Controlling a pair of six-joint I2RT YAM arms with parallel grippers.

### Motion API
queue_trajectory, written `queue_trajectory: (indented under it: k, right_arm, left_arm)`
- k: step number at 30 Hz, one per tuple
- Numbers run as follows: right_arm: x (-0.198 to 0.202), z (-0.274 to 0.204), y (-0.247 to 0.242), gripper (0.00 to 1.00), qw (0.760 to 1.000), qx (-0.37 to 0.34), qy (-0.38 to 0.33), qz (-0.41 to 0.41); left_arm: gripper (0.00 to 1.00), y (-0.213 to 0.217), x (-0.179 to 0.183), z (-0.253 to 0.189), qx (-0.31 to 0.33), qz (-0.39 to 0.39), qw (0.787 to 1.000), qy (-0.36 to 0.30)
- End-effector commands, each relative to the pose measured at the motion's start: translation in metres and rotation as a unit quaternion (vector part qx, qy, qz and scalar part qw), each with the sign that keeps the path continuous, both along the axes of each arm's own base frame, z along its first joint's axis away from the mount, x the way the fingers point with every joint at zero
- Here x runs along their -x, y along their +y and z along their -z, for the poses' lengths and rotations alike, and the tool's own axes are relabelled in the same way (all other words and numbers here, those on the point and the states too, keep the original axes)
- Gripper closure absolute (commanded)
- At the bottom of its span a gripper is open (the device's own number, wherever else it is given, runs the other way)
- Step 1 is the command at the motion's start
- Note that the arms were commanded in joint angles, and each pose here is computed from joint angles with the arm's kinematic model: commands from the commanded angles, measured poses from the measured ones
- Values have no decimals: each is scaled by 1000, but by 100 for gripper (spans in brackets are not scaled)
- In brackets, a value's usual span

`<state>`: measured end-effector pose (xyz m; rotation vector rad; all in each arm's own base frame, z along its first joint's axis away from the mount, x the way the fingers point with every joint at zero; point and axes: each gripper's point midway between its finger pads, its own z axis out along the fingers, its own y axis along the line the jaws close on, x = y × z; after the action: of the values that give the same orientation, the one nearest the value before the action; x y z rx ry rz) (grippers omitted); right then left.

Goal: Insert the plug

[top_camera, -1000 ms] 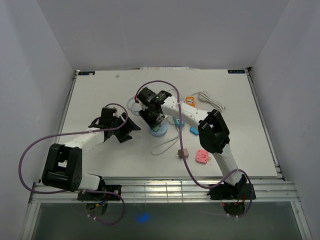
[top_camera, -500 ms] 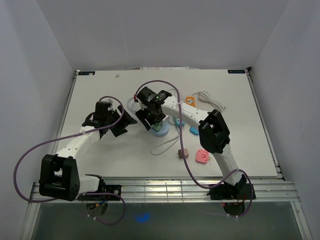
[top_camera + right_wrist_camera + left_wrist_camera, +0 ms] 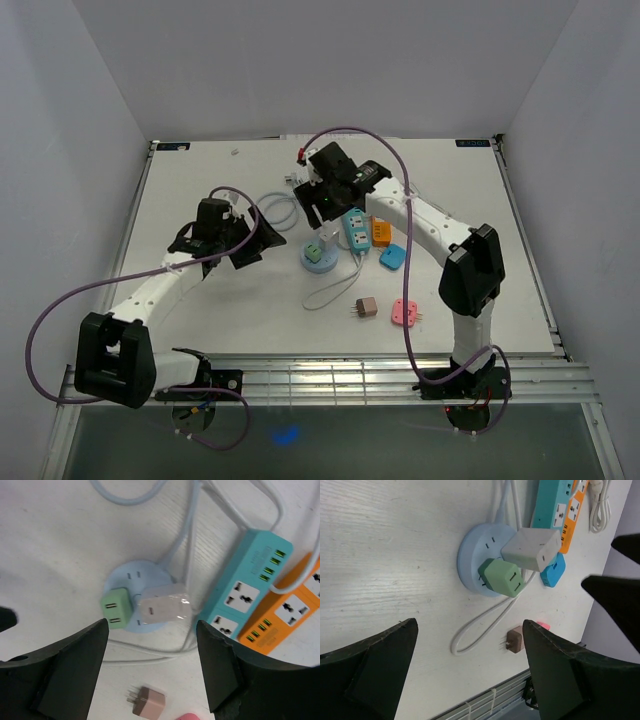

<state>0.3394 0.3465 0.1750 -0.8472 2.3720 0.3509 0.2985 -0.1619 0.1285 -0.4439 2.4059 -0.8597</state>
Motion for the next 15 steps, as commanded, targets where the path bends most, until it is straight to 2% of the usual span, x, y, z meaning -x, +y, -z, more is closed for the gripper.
queue_trajectory:
  k: [1,9,12,13,15]
  right_arm:
    - [-20,-2,-32,23,999,-7,-9,34]
    - [-28,27,-67,23,996,-32,17,75]
    - [-38,29,-77,30,994,-39,24,103]
    - [-41,30,-80,37,993,-39,26,109]
    - [-43,33,-79,41,993,-39,29,111]
  left_arm:
    - [2,-18,-11,-24,2,18,999,-40]
    - [2,-77,-12,-40,1,102,992,-71]
    - [2,-90,-16,-36,-21,108,991,-71]
    - [2,-92,-16,-33,-26,110,991,-65]
    - [2,-96,-17,-23,-46,112,991,-56]
